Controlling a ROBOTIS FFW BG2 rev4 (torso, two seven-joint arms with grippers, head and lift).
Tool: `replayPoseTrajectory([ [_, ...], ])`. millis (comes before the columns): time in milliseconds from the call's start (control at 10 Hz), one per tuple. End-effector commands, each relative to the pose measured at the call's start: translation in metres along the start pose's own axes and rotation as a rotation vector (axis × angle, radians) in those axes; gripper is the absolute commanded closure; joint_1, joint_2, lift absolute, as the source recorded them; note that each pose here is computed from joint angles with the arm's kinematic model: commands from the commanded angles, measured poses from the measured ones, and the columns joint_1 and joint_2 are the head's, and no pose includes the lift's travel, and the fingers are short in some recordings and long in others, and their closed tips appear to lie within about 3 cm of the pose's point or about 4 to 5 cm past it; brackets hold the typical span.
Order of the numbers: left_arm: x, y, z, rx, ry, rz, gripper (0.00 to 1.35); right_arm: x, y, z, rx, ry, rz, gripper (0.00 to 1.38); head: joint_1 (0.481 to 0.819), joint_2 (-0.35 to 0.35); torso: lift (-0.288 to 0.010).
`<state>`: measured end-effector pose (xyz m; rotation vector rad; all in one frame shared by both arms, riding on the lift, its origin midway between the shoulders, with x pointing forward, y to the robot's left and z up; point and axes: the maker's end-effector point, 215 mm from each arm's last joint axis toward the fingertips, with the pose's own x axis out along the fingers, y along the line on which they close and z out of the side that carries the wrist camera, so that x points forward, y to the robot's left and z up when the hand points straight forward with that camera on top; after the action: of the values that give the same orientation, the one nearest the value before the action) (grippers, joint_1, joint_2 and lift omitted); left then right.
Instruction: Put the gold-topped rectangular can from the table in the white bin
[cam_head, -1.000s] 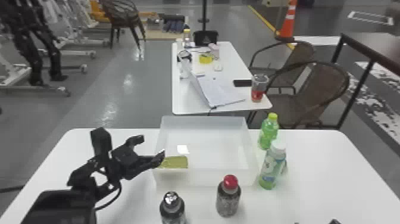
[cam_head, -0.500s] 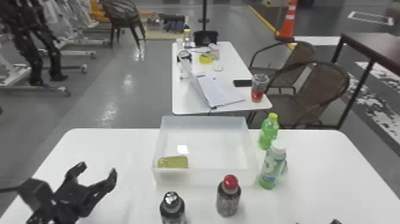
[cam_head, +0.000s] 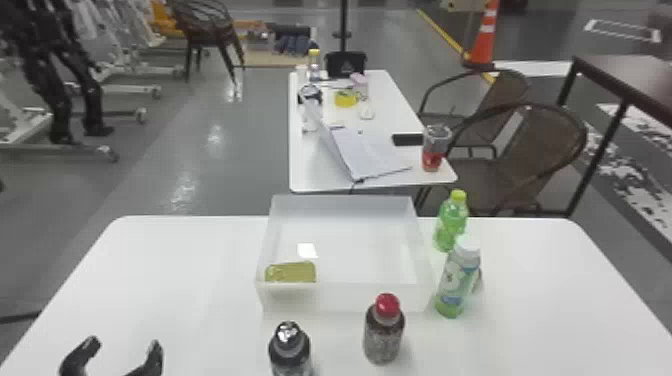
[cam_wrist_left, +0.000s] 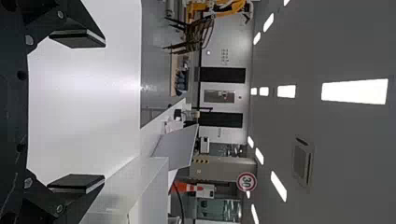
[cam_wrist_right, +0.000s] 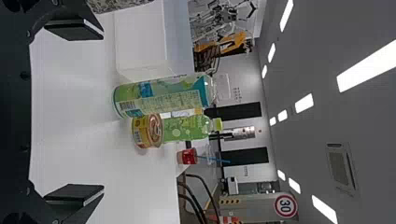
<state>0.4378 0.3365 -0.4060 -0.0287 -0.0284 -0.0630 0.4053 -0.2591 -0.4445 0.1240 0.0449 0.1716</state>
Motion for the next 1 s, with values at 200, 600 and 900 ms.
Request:
replayPoseTrajectory([
  [200, -0.028, -0.032, -0.024, -0.054, 0.024, 0.042, 0.26, -0.011, 0.0, -0.003, 0.001, 0.012, -0.012, 0.13, 0.549, 0.0, -0.1],
  [600, -0.027, -0.049, -0.028, -0.113, 0.016, 0.069, 0.26, -0.013, -0.001, -0.003, 0.002, 0.012, -0.015, 0.13, 0.549, 0.0, -0.1],
  [900, -0.026, -0.055, -0.03, -0.133, 0.014, 0.073, 0.26, -0.013, -0.001, -0.002, 0.003, 0.01, -0.015, 0.13, 0.549, 0.0, -0.1],
])
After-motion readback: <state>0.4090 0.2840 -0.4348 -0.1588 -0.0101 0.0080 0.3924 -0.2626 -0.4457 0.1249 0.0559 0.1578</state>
